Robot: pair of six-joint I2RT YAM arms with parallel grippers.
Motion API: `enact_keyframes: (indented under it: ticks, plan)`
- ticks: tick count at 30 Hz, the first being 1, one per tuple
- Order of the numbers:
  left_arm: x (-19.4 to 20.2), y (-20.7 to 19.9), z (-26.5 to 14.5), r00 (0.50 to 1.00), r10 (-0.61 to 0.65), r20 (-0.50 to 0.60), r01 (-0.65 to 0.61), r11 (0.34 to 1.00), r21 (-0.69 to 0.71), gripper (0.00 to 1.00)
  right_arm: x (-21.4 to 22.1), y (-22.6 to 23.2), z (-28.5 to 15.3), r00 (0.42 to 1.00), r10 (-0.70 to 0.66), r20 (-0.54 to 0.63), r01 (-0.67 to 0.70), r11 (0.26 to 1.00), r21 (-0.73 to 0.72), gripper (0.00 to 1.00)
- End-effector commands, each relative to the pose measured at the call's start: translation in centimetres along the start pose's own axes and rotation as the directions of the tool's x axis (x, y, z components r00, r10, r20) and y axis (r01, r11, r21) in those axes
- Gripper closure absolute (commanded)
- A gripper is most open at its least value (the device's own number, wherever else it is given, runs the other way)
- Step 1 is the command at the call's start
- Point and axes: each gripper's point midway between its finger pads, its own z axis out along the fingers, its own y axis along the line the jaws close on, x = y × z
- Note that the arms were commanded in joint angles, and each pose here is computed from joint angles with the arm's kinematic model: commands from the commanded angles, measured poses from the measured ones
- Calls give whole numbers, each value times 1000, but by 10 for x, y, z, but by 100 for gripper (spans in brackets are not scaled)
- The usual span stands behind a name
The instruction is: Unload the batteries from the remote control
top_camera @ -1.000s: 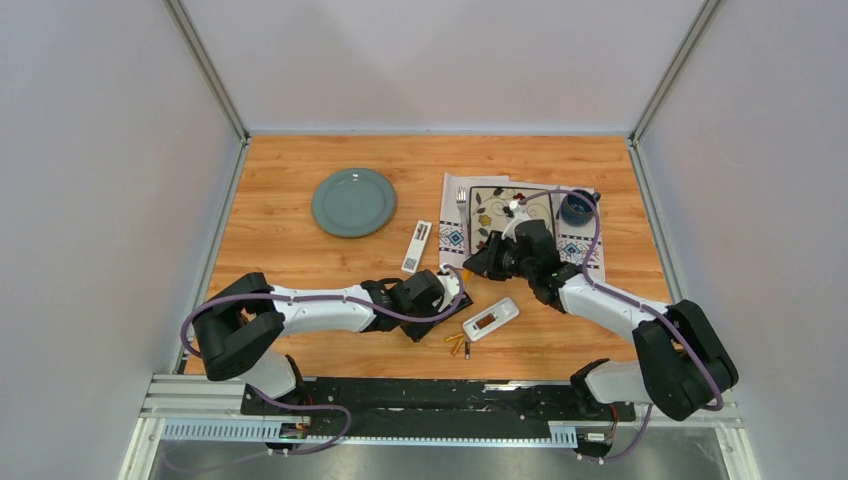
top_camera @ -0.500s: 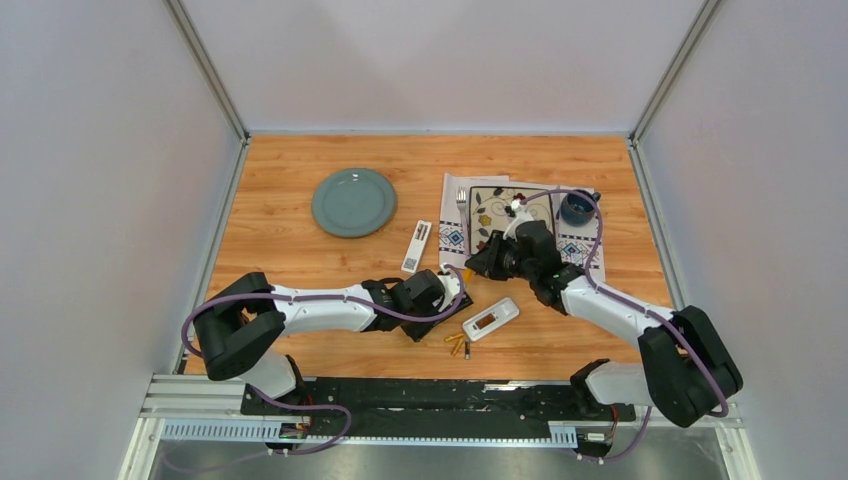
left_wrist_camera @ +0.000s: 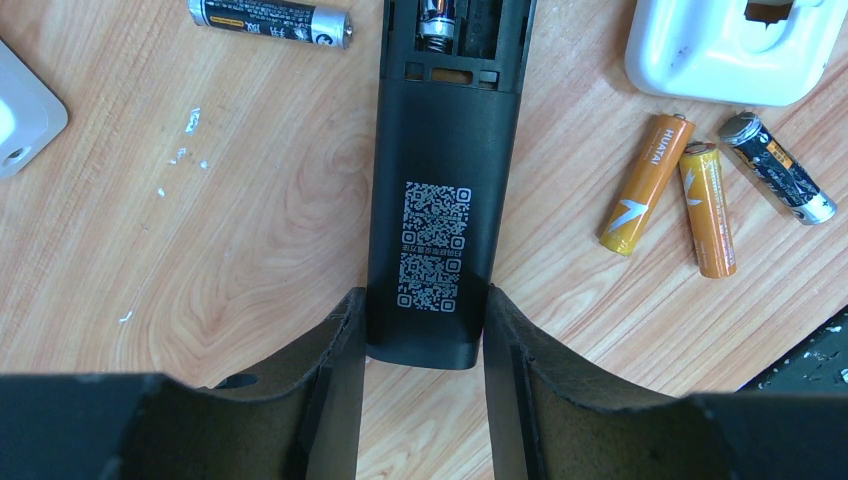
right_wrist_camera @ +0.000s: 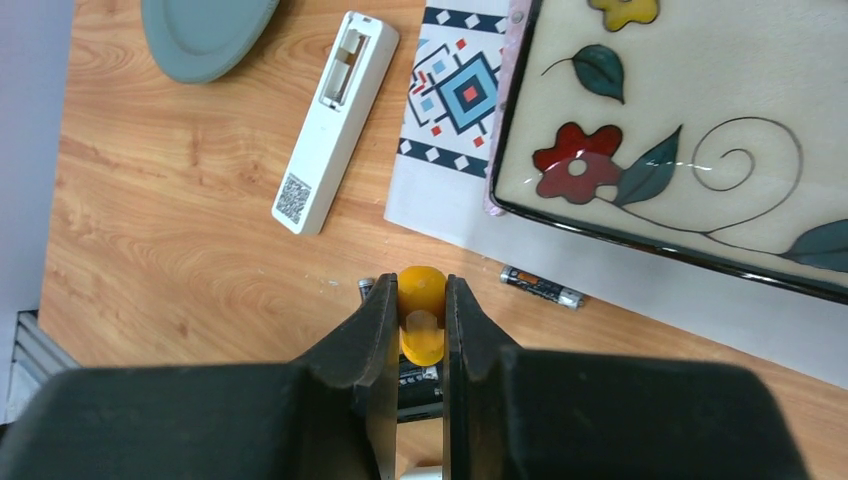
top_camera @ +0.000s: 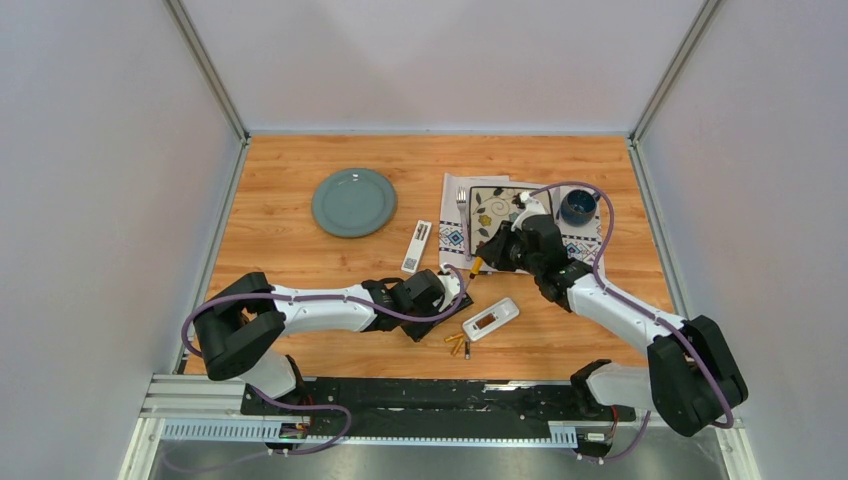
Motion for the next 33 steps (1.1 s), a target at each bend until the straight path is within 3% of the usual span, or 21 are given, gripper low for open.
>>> enact_keyframes:
  ticks: [1, 11, 33]
  plan:
    - [49, -14, 13, 987, 4, -158, 6, 998, 64, 100, -32, 2, -6, 994, -60, 97, 56, 997, 44, 100]
    - [50, -14, 13, 987, 5, -163, 6, 998, 63, 100, -31, -5, -4, 993, -83, 87, 77, 994, 74, 100]
    - [51, -18, 14, 985, 10, -173, 5, 996, 86, 100, -29, 13, -7, 994, -69, 86, 72, 997, -22, 100]
